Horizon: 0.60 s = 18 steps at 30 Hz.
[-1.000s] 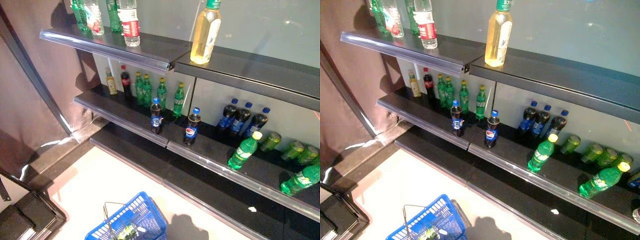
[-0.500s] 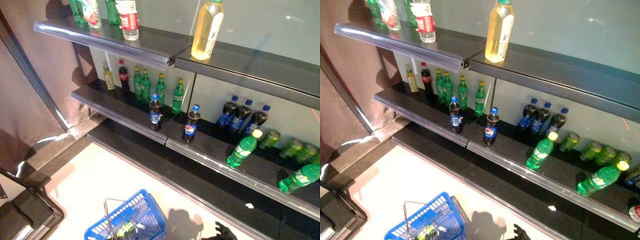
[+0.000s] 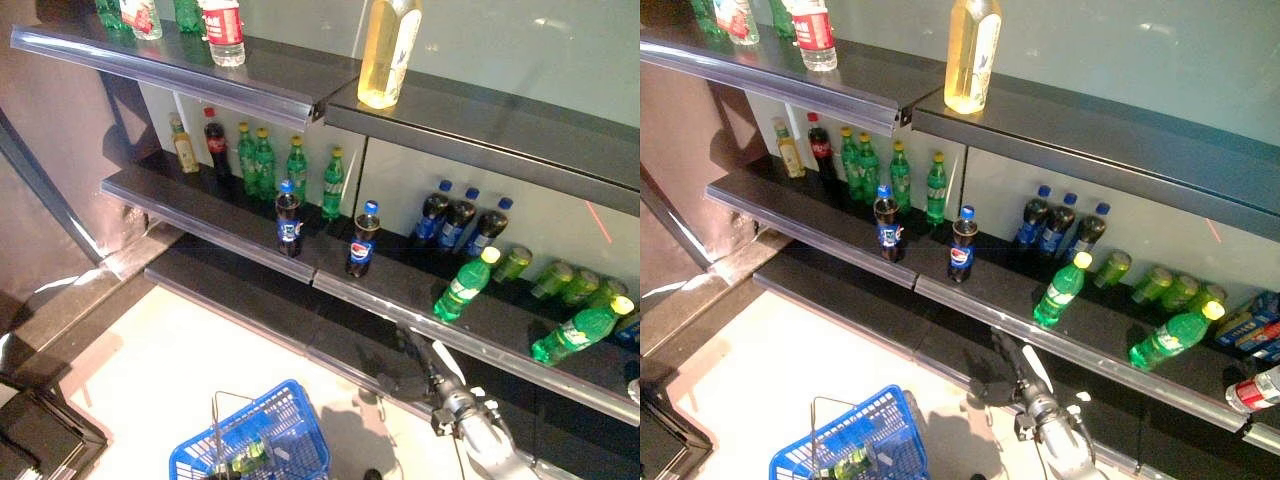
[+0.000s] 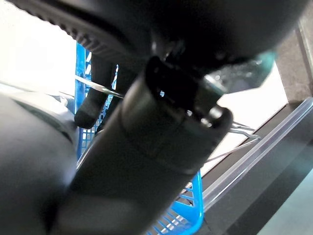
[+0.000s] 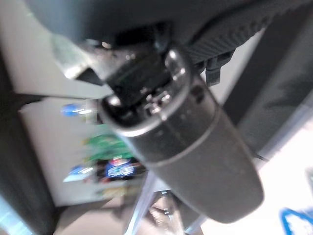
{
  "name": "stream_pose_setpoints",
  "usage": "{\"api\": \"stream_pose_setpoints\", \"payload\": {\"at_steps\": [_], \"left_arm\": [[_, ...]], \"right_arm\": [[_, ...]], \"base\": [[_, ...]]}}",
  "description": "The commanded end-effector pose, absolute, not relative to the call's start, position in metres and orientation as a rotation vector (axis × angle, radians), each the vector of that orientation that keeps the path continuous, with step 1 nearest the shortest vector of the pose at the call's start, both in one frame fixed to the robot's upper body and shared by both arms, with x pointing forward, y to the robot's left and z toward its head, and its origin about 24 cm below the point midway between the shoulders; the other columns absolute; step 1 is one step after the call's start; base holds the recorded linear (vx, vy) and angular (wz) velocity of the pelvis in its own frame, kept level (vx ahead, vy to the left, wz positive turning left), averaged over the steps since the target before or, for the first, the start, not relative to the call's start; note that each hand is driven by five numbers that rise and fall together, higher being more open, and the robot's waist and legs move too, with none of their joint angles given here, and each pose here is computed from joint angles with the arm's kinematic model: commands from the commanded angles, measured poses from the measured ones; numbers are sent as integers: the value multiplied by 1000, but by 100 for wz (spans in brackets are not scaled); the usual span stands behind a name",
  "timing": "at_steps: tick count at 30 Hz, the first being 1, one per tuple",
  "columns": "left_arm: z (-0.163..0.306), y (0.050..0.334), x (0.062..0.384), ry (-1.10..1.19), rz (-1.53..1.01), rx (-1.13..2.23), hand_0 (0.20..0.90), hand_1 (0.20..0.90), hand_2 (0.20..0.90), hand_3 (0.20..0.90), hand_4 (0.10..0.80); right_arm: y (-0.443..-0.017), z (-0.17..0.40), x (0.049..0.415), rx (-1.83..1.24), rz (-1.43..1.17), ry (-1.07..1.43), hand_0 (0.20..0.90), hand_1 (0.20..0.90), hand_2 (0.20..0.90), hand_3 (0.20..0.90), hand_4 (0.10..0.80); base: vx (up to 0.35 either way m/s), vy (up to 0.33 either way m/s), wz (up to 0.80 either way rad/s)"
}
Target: Pick up the drink and place into the basket.
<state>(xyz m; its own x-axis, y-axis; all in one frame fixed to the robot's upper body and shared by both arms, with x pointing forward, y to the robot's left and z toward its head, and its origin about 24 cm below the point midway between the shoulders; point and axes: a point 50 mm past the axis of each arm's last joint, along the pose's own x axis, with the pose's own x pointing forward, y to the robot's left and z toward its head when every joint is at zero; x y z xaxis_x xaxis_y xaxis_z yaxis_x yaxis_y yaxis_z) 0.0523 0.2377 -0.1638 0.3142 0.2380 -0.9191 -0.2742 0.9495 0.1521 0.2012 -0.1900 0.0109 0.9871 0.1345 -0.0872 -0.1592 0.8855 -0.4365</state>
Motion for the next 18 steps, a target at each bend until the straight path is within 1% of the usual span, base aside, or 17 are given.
{"api": "stream_pose_setpoints", "payload": {"at_steps": [1, 7, 11, 14, 18], "left_arm": [[-159, 236, 74, 1083, 281, -40, 300, 300, 300, 200, 100], [-161, 239, 63, 1105, 303, -42, 300, 300, 300, 200, 100], [-162, 238, 58, 1125, 313, -46, 300, 300, 300, 200, 100], [-163, 238, 53, 1148, 319, -39, 300, 300, 300, 200, 100], [-164, 238, 51, 1151, 316, -38, 300, 300, 300, 200, 100]], "right_arm": [[-198, 82, 221, -505, 14, -349, 900, 900, 900, 900, 800], [-213, 127, 216, -505, -139, -570, 900, 900, 900, 900, 800], [-219, 145, 210, -474, -231, -672, 900, 900, 900, 900, 800], [-223, 150, 208, -455, -288, -695, 900, 900, 900, 900, 800], [-227, 145, 209, -451, -328, -663, 900, 900, 900, 900, 800]], "base": [[-7, 15, -23], [-6, 23, -11], [-1, 19, -4], [-6, 13, -9], [11, 2, -9]]}}
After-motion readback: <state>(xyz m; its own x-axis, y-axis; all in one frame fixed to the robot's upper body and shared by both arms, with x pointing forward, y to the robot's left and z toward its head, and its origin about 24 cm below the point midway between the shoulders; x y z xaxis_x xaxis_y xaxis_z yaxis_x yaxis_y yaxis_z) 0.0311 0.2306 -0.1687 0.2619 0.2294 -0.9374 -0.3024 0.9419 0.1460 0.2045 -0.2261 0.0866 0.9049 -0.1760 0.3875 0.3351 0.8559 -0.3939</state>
